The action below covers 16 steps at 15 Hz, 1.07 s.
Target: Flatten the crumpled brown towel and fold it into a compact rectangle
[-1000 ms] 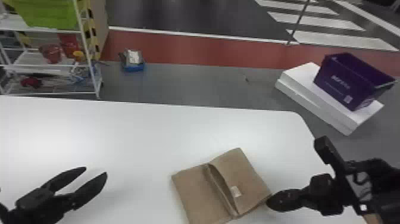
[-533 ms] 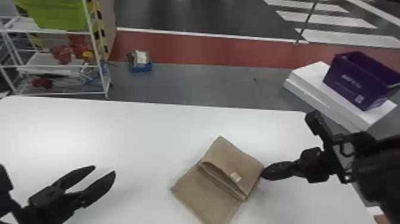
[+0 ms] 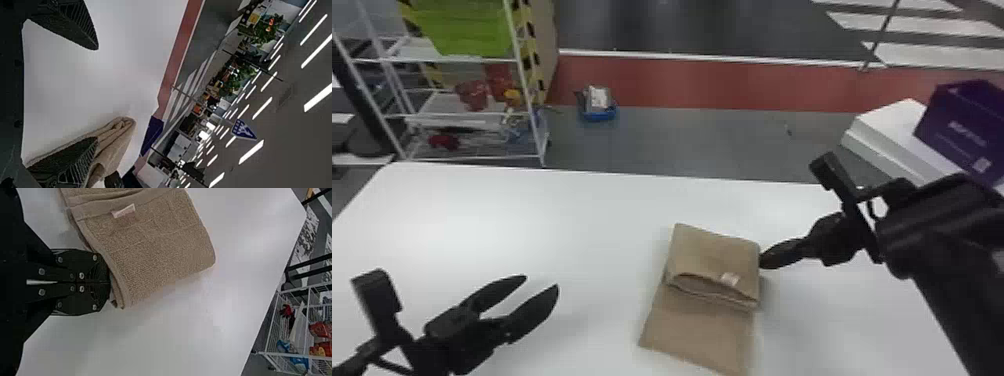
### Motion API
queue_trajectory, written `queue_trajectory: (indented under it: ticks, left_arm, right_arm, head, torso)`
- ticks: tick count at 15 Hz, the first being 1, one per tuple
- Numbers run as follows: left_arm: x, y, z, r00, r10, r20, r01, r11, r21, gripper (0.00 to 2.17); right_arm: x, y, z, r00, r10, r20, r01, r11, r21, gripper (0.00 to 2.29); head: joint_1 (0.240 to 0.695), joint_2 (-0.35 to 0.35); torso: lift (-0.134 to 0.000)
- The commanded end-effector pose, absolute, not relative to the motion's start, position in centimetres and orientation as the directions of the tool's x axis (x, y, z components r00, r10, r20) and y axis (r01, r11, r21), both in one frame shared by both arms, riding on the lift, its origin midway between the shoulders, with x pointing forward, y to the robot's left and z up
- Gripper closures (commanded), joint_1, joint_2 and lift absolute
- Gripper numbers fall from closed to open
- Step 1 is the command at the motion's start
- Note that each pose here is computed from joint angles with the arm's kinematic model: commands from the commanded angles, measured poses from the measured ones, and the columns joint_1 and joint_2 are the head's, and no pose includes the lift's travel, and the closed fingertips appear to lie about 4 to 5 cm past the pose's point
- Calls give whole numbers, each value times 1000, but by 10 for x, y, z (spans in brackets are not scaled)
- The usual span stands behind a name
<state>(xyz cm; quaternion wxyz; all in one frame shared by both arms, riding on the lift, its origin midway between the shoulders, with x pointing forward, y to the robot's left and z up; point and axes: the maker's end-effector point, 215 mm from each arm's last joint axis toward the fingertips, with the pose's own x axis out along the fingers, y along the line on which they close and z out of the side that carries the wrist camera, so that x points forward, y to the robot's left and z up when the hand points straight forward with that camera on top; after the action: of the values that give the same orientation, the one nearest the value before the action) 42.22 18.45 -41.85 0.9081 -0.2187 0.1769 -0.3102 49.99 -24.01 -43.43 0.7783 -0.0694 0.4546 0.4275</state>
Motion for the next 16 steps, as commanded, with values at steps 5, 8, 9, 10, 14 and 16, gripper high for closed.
queue_trajectory:
  ticks: [5, 8, 9, 10, 14, 16]
  left_arm:
    - [416, 179, -410, 742, -647, -177, 497, 707, -504, 63]
    - [410, 181, -409, 741, -645, -187, 492, 711, -502, 63]
    - [409, 185, -409, 745, -640, -186, 485, 712, -508, 63]
    - [409, 191, -408, 753, -632, -183, 476, 715, -511, 63]
    - [411, 185, -404, 747, -641, -175, 489, 708, -509, 63]
    - [408, 184, -405, 746, -642, -180, 486, 708, -512, 63]
  right_arm:
    - [532, -174, -424, 183, 645, -742, -787, 549, 282, 1949]
    - [521, -182, -417, 230, 576, -784, -826, 541, 156, 1423]
    - [515, -188, -404, 282, 527, -801, -870, 493, 18, 721]
    - [509, -197, -387, 339, 472, -814, -885, 453, -106, 221]
    - [445, -176, -363, 395, 370, -840, -918, 134, -373, 151]
    - [422, -171, -378, 371, 321, -871, -925, 45, -377, 188]
  head:
    - [695, -34]
    - [695, 3]
    - [695, 7]
    - [695, 3]
    - [695, -12]
    - [695, 7]
  torso:
    - [-124]
    - [-124]
    - [-124]
    - [-124]
    - [-124]
    - [-124]
